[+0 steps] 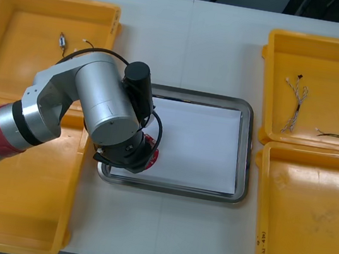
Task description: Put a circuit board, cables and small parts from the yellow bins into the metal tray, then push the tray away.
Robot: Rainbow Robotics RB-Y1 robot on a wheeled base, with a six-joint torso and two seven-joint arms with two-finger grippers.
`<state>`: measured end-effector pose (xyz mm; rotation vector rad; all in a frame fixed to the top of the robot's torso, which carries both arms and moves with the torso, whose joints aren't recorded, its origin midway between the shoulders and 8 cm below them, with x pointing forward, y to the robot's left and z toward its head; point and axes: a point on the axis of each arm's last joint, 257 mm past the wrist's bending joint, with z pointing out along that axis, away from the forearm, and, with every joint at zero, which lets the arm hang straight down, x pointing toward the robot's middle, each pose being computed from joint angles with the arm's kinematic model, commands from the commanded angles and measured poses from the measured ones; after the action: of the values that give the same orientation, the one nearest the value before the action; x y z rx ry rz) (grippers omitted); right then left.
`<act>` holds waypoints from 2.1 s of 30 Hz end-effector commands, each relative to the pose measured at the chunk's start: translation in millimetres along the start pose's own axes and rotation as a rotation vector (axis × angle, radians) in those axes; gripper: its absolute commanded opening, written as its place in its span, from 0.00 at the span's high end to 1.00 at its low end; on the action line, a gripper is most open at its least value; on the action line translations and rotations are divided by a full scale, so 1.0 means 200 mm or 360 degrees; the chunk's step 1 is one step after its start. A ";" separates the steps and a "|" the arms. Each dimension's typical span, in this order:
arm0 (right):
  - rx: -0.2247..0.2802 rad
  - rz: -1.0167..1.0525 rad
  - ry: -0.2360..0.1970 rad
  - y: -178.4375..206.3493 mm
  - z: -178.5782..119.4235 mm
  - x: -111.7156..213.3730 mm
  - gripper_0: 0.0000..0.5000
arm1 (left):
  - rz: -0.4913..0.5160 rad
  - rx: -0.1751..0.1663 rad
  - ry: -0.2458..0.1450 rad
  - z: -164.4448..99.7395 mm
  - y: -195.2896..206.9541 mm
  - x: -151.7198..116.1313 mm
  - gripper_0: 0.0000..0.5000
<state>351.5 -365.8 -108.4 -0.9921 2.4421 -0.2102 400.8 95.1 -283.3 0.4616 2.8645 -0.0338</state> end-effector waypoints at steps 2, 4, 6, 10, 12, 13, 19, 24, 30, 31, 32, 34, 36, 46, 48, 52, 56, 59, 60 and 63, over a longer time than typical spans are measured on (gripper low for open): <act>0.0099 -0.0170 0.0009 -0.06 -0.10 -0.06 1.00 | 0.0097 0.0009 -0.0084 -0.06 -0.07 -0.09 0.12; 0.0103 -0.0172 0.0010 -0.07 -0.10 -0.06 1.00 | 0.0096 0.0010 -0.0085 -0.06 -0.07 -0.09 0.00; 0.0098 -0.0182 0.0007 -0.06 -0.10 -0.06 1.00 | 0.0090 0.0012 -0.0089 -0.07 -0.07 -0.10 0.00; 0.0082 -0.0211 0.0013 -0.04 -0.09 -0.07 1.00 | 0.0077 0.0018 -0.0093 -0.10 -0.06 -0.11 0.00; 0.0081 -0.0238 0.0026 -0.03 -0.08 -0.07 1.00 | 0.0072 0.0020 -0.0094 -0.13 -0.05 -0.11 0.00; 0.0081 -0.0252 0.0029 -0.02 -0.07 -0.08 1.00 | 0.0067 0.0018 -0.0096 -0.15 -0.04 -0.11 0.00; 0.0089 -0.0382 0.0014 0.06 -0.07 -0.13 1.00 | 0.0039 0.0005 -0.0101 -0.31 0.02 -0.11 0.00; 0.0082 -0.0448 0.0003 0.11 -0.08 -0.16 1.00 | -0.0009 0.0022 -0.0122 -0.45 0.08 -0.13 0.00; 0.0036 -0.0478 -0.0006 0.15 -0.07 -0.16 1.00 | -0.0095 0.0081 -0.0203 -0.60 0.15 -0.21 0.00; 0.0024 -0.0488 -0.0012 0.16 -0.07 -0.17 1.00 | -0.0115 0.0091 -0.0224 -0.62 0.16 -0.23 0.00; 0.0020 -0.0497 -0.0018 0.16 -0.07 -0.18 1.00 | -0.0130 0.0099 -0.0239 -0.63 0.17 -0.24 0.00; 0.0004 -0.0526 -0.0025 0.18 -0.07 -0.20 1.00 | -0.0168 0.0100 -0.0278 -0.67 0.20 -0.28 0.00; -0.0006 -0.0563 -0.0028 0.20 -0.07 -0.22 1.00 | -0.0208 0.0089 -0.0316 -0.69 0.24 -0.31 0.00; -0.0026 -0.0740 -0.0064 0.29 -0.06 -0.38 1.00 | -0.0445 0.0074 -0.0447 -0.80 0.44 -0.43 0.00; -0.0017 -0.0790 -0.0060 0.31 -0.05 -0.42 1.00 | -0.0496 0.0079 -0.0460 -0.82 0.49 -0.45 0.00; -0.0003 -0.0890 -0.0057 0.34 -0.04 -0.49 1.00 | -0.0573 0.0075 -0.0476 -0.84 0.57 -0.47 0.00; -0.0002 -0.0962 -0.0073 0.39 -0.02 -0.58 1.00 | -0.0649 0.0022 -0.0525 -0.86 0.66 -0.50 0.00; -0.0016 -0.0999 -0.0101 0.43 -0.01 -0.65 1.00 | -0.0706 -0.0025 -0.0529 -0.85 0.72 -0.51 0.00; -0.0029 -0.1025 -0.0117 0.45 -0.01 -0.69 1.00 | -0.0739 -0.0055 -0.0541 -0.85 0.75 -0.51 0.00; -0.0054 -0.1071 -0.0149 0.51 0.00 -0.76 1.00 | -0.0814 -0.0119 -0.0543 -0.83 0.83 -0.51 0.00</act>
<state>373.6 -211.2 -93.7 -1.7143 2.0387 -0.3267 495.9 216.9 -118.4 -0.2592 2.6108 -0.1283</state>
